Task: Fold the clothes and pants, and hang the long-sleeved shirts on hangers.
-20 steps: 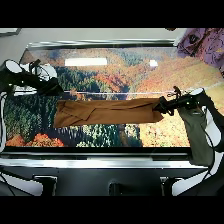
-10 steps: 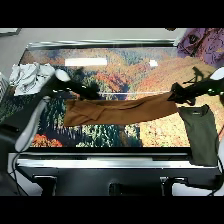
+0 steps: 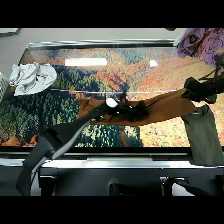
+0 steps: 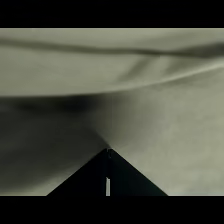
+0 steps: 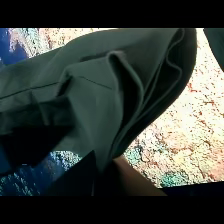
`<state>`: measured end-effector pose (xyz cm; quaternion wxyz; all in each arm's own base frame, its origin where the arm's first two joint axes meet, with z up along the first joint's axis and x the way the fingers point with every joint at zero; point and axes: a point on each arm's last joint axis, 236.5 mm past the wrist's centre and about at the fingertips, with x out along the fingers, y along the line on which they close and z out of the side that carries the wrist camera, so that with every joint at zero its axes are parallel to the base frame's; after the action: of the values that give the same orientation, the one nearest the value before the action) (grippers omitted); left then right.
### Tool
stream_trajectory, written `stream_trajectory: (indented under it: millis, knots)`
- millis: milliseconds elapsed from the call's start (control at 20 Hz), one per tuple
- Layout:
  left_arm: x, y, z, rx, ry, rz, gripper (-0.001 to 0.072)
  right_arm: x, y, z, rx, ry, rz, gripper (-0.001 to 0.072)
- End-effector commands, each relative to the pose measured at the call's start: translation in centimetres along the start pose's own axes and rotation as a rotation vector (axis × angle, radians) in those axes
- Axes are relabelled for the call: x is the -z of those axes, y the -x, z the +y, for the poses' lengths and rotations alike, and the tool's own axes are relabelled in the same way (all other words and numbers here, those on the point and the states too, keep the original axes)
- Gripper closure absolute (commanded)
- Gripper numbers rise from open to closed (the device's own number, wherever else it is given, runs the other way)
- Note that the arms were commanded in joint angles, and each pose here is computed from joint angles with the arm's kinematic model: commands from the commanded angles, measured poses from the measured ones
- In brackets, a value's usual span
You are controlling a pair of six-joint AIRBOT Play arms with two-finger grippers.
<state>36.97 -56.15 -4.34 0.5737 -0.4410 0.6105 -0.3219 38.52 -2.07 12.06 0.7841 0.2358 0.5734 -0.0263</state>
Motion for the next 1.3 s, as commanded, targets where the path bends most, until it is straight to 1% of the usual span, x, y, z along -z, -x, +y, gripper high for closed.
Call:
stream_trajectory:
  millis: [0,100,200,350,400,450,500,600,700,800,850,950,1000,1100,1250]
  knots:
    - [3.2,-4.6,-1.4,0.078,0.063,0.023,0.0695,0.0,1.1,0.4,-0.005,0.006,-0.024,0.0685]
    - [3.4,-5.6,-2.0,0.109,0.084,0.016,0.0694,-0.6,1.9,0.7,-0.007,0.015,-0.053,0.0685]
    - [3.1,-5.4,-2.5,0.118,0.070,0.011,0.0695,-1.8,3.2,0.8,0.005,0.027,-0.106,0.0685]
    - [2.0,-2.1,-3.7,0.128,-0.036,0.081,0.0697,-2.4,4.3,1.2,0.002,0.038,-0.140,0.0685]
    - [1.3,-0.1,-3.7,0.099,-0.092,0.108,0.0698,-2.4,4.3,1.6,-0.016,0.033,-0.139,0.0686]
    - [0.3,2.2,-3.3,0.046,-0.151,0.126,0.0698,-2.3,4.3,2.3,-0.044,0.023,-0.134,0.0686]
    - [-1.1,5.0,-2.3,-0.051,-0.195,0.125,0.0699,-2.1,4.4,3.4,-0.089,0.010,-0.128,0.0686]
    - [-5.4,12.7,0.7,-0.311,-0.268,0.062,0.0698,-1.8,4.3,6.2,-0.161,-0.002,-0.128,0.0686]
    - [-9.2,22.2,2.2,-0.514,-0.323,-0.025,0.0698,-1.0,3.6,9.6,-0.197,0.008,-0.121,0.0686]
    - [-11.8,31.4,2.4,-0.659,-0.338,-0.134,0.0696,0.3,2.8,13.4,-0.220,0.013,-0.126,0.0686]
    - [-12.7,35.4,2.2,-0.708,-0.341,-0.193,0.0696,0.9,2.3,15.1,-0.222,0.019,-0.130,0.0686]
    - [-13.8,42.4,1.1,-0.753,-0.335,-0.325,0.0695,2.5,0.6,18.3,-0.215,0.027,-0.126,0.0686]
    - [-14.1,45.3,0.3,-0.746,-0.326,-0.384,0.0695,3.4,-0.5,19.8,-0.207,0.026,-0.125,0.0685]
    - [-14.2,49.7,-0.8,-0.737,-0.308,-0.477,0.0694,5.3,-2.8,22.9,-0.210,0.026,-0.105,0.0685]
    - [-14.0,53.9,-1.4,-0.733,-0.286,-0.563,0.0694,8.4,-6.9,27.2,-0.246,0.033,-0.051,0.0685]
